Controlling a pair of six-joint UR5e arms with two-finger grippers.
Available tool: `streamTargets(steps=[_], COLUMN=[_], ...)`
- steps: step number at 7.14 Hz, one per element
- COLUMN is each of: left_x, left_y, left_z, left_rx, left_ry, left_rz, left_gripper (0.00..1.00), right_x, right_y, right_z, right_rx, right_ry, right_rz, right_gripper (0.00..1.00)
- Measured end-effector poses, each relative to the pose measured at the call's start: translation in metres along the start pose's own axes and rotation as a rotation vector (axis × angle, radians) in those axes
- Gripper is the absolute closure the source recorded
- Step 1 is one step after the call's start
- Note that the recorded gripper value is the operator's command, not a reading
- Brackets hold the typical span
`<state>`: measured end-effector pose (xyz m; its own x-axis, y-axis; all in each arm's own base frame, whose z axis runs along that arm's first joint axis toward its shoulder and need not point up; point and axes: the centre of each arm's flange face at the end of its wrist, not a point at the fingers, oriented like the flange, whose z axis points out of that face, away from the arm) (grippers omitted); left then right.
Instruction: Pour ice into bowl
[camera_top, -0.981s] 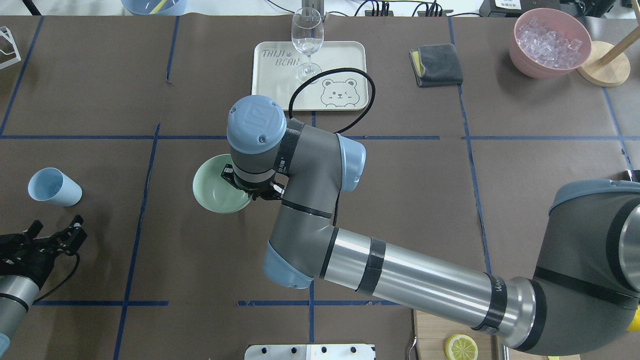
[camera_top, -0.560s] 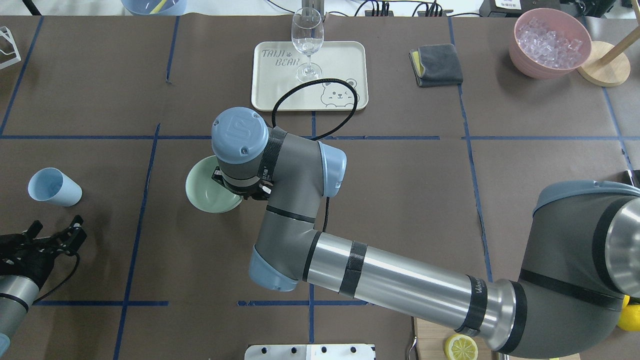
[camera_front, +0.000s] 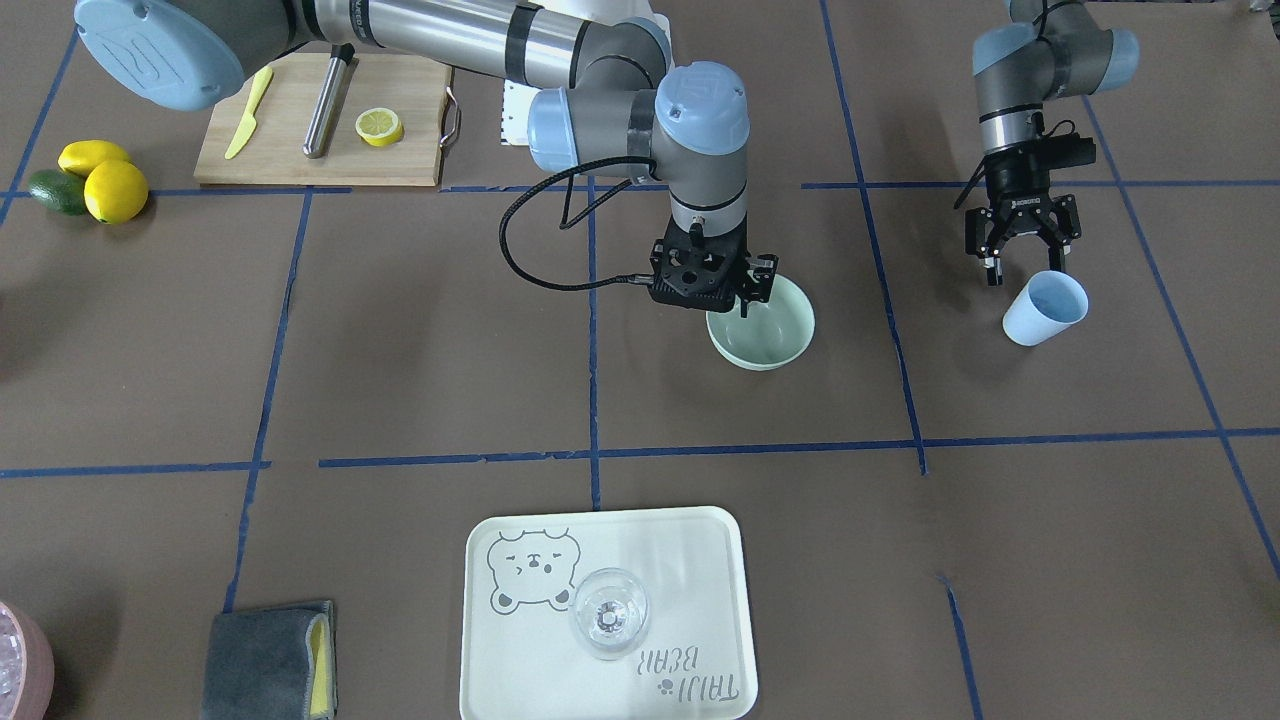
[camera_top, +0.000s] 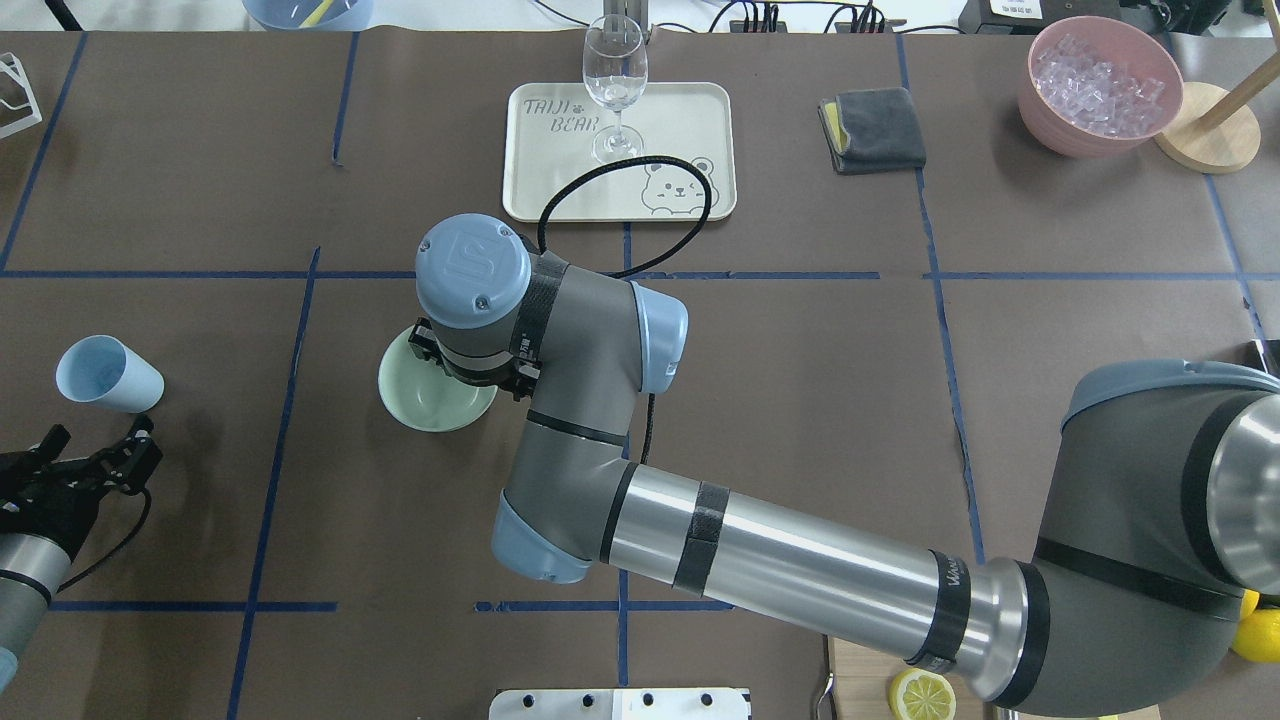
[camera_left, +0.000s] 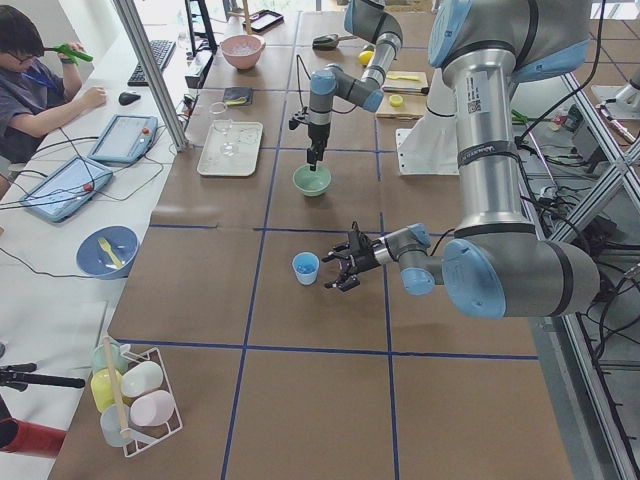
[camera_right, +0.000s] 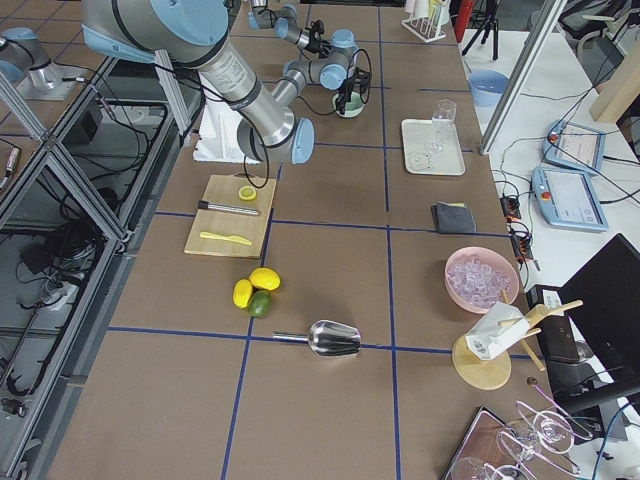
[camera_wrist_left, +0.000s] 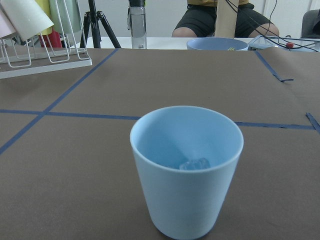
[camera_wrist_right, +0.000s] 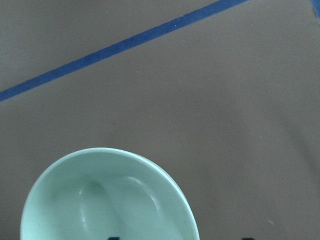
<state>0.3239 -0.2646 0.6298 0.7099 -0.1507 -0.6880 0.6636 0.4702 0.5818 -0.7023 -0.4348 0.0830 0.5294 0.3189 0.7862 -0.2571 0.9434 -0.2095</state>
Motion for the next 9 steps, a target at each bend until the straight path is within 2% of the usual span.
streamTargets(steps=[5,9], left_x=[0.006,0.015], left_y=[-0.007,-0.006], left_z=[0.037,0.056], left_rx=[0.054,0.077], left_ry=[-0.05,-0.054], left_rz=[-0.039,-0.042], left_gripper=[0.01,0.01], right_x=[-0.003,0.033], right_y=[0.004,-0.015], right_z=[-0.018,-0.047], right_rx=[-0.01,0.015], right_ry=[-0.023,0.02], right_rz=[-0.005,0.006], right_gripper=[0.0,0.0])
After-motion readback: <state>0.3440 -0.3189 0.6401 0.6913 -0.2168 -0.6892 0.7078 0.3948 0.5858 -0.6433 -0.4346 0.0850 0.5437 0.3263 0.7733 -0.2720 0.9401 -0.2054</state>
